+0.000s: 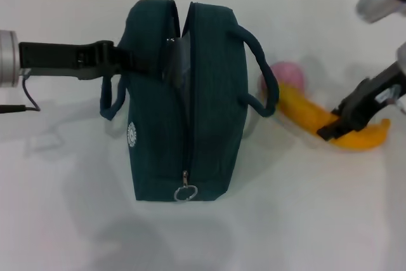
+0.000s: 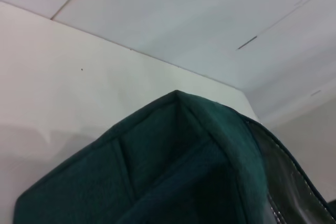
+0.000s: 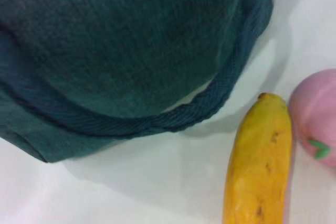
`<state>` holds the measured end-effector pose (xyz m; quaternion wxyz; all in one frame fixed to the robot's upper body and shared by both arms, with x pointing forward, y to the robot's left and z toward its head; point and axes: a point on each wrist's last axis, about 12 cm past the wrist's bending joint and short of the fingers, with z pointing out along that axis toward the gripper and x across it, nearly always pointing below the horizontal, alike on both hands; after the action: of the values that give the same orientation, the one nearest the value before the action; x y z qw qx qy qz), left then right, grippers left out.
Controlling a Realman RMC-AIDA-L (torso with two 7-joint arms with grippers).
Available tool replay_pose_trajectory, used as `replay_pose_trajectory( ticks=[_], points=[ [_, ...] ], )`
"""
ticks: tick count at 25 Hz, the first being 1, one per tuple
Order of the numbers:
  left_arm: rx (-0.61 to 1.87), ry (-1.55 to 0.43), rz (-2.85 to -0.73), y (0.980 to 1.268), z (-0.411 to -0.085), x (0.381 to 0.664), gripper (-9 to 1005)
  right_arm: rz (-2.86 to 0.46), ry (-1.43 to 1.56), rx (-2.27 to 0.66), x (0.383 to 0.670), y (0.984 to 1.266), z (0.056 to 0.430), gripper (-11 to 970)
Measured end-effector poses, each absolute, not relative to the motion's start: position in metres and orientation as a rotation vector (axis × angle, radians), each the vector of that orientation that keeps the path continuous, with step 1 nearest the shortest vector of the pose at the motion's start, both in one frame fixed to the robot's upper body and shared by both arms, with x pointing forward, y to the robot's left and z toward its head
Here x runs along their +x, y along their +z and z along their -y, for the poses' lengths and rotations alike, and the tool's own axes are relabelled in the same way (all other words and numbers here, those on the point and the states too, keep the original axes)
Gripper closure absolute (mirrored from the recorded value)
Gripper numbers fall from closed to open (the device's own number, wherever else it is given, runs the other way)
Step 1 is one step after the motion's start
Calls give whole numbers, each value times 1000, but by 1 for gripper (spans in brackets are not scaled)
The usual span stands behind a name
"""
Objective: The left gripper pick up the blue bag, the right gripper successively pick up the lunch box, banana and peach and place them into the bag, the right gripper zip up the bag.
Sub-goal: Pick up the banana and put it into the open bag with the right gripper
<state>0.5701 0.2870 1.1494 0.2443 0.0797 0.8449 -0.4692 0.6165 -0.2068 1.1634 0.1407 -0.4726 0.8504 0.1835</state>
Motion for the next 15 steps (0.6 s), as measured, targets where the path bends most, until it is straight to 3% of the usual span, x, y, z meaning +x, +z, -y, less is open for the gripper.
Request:
replay_pose_trajectory(
  ticks=[5, 9, 12, 15],
  points=[
    [191, -1281, -2297, 1147, -294, 567, 966, -2311, 677, -1122, 609, 1194, 246, 538],
    [191, -1288, -2298, 1147, -293, 566, 967, -2008, 923, -943, 594, 1230, 281, 537],
    [195, -1298, -2297, 1147, -290, 567, 967, -1704, 1089, -887, 581, 1252, 293, 537],
    [206, -1332, -2275, 1150, -287, 566, 966, -1481, 1210, -851, 576, 1255, 291, 537]
  ],
)
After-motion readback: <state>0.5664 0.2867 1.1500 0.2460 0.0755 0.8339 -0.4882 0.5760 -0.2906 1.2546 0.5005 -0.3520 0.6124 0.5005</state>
